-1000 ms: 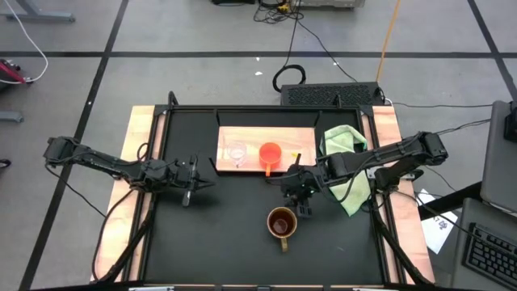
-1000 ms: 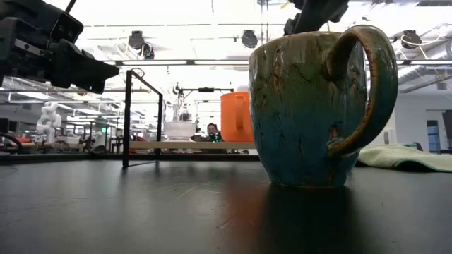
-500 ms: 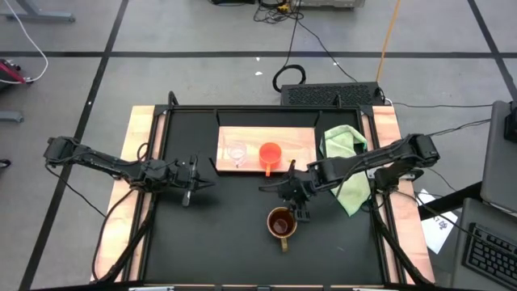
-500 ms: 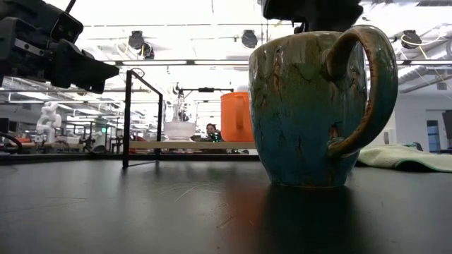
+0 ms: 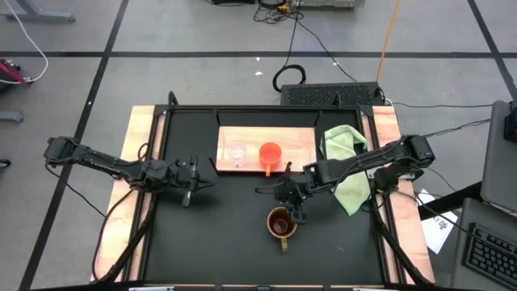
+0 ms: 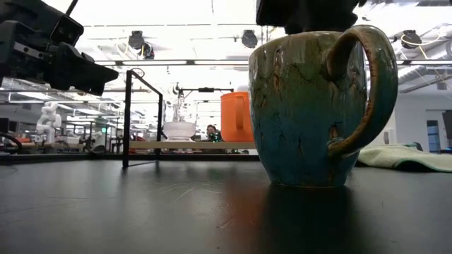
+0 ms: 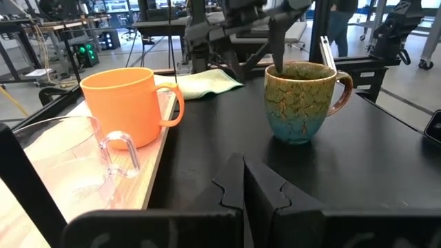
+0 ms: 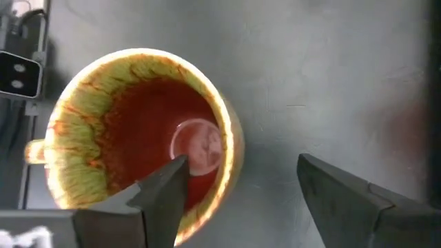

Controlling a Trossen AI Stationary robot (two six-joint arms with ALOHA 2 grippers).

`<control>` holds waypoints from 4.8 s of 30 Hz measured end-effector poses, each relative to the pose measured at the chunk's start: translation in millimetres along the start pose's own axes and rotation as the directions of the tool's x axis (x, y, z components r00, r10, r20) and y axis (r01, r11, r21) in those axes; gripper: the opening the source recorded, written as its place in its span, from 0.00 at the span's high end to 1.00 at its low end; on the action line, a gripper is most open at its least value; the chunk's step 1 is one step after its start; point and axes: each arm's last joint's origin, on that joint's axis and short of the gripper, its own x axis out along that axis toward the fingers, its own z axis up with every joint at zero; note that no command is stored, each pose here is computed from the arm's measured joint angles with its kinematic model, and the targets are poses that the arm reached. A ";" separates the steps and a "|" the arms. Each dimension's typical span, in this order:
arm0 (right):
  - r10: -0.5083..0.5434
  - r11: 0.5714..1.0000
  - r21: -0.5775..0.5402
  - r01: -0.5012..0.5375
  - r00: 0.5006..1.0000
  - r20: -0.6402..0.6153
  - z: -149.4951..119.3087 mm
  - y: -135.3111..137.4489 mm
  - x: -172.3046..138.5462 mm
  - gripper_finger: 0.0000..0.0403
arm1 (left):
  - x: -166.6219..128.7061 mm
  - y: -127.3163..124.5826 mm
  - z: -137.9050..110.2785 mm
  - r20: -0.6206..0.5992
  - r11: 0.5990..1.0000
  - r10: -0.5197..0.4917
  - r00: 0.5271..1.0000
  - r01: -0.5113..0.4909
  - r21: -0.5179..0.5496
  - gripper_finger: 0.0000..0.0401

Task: Stack small to large cups/mugs on shelf
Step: Put the green mug on the shelf

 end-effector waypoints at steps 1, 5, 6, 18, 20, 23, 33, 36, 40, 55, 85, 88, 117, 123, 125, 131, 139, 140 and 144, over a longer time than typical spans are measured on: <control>0.003 1.000 0.001 -0.003 1.000 -0.007 0.2 -0.5 4.2 0.36 | 0.0 0.0 0.0 0.000 1.000 0.000 1.000 0.000 0.000 0.99; 0.041 0.999 0.016 -0.040 0.998 -0.039 0.5 -4.1 17.6 0.37 | 0.0 0.0 -0.1 -0.001 1.000 0.000 1.000 0.000 0.000 0.99; 0.038 0.999 0.018 -0.037 0.998 -0.047 0.2 -4.9 19.9 0.37 | 0.0 0.0 -0.2 -0.002 1.000 0.000 1.000 0.000 -0.001 0.99; 0.038 0.999 -0.007 -0.038 0.999 -0.036 1.7 -6.9 20.6 0.38 | 0.0 0.0 -0.6 -0.006 1.000 0.000 1.000 0.000 -0.001 0.99; 0.038 0.999 -0.012 -0.039 0.999 -0.036 1.7 -6.9 20.6 0.41 | 0.0 -0.1 -0.6 -0.007 1.000 0.000 1.000 0.000 0.002 0.99; 0.040 0.999 -0.018 -0.041 0.999 -0.025 2.8 -6.7 20.6 0.48 | 0.0 0.0 -0.6 -0.006 1.000 0.000 1.000 0.000 0.003 0.99; 0.043 0.998 -0.036 -0.043 0.999 -0.016 3.7 -6.5 20.7 0.71 | 0.0 -0.1 -2.3 -0.024 1.000 -0.001 1.000 0.001 0.003 0.99; 0.043 0.998 -0.039 -0.044 0.999 -0.014 3.8 -6.5 20.5 0.77 | 0.0 -0.1 -3.0 -0.031 1.000 -0.001 1.000 0.001 0.003 0.99; 0.045 0.998 -0.035 -0.045 0.999 -0.006 4.7 -6.3 20.5 0.85 | -0.1 -0.1 -3.6 -0.037 1.000 -0.002 0.999 0.002 0.002 0.99; 0.043 0.996 -0.082 -0.040 0.998 0.042 6.5 -3.4 6.6 0.94 | -0.1 -0.2 -4.1 -0.043 1.000 -0.002 0.999 0.002 0.000 0.99; -0.100 0.990 0.128 0.061 0.942 0.321 -78.7 -22.9 -55.5 0.94 | -0.1 -0.1 -4.7 -0.049 1.000 0.004 0.999 -0.004 0.001 0.99; -0.118 0.986 0.150 0.071 0.936 0.333 -92.8 -26.9 -51.9 0.94 | -0.1 -0.1 -4.7 -0.049 1.000 0.004 0.999 -0.004 0.001 0.99; -0.056 0.998 0.048 0.035 0.834 0.549 -88.4 -23.2 -71.3 0.94 | -0.1 -0.1 -4.7 -0.049 1.000 0.004 0.999 -0.004 0.008 0.99; -0.067 0.996 -0.006 0.085 0.830 0.554 -72.7 -17.2 -96.3 0.94 | -0.1 -0.1 -4.7 -0.049 1.000 0.004 0.999 -0.004 0.008 0.99; -0.096 0.994 0.006 0.111 0.830 0.550 -66.3 -15.9 -106.1 0.94 | -0.1 -0.1 -4.7 -0.049 1.000 0.004 0.999 -0.004 0.009 0.99; -0.238 0.971 0.079 0.225 0.878 0.416 -49.9 -19.9 -125.2 0.94 | -0.1 -0.1 -4.7 -0.049 1.000 0.004 0.999 -0.004 0.009 0.99; -0.367 0.927 0.172 0.332 0.899 0.240 -31.4 -36.9 -131.4 0.94 | -0.1 -0.1 -4.8 -0.050 1.000 0.004 0.999 -0.004 0.009 0.99; -0.375 0.923 0.174 0.342 0.901 0.218 -30.3 -39.1 -131.4 0.94 | -0.1 -0.1 -4.8 -0.050 1.000 0.004 0.999 -0.004 0.009 0.99; -0.391 0.916 0.159 0.368 0.907 0.157 -25.4 -48.1 -128.3 0.94 | -0.1 -0.1 -4.8 -0.050 1.000 0.004 0.999 -0.004 0.009 0.99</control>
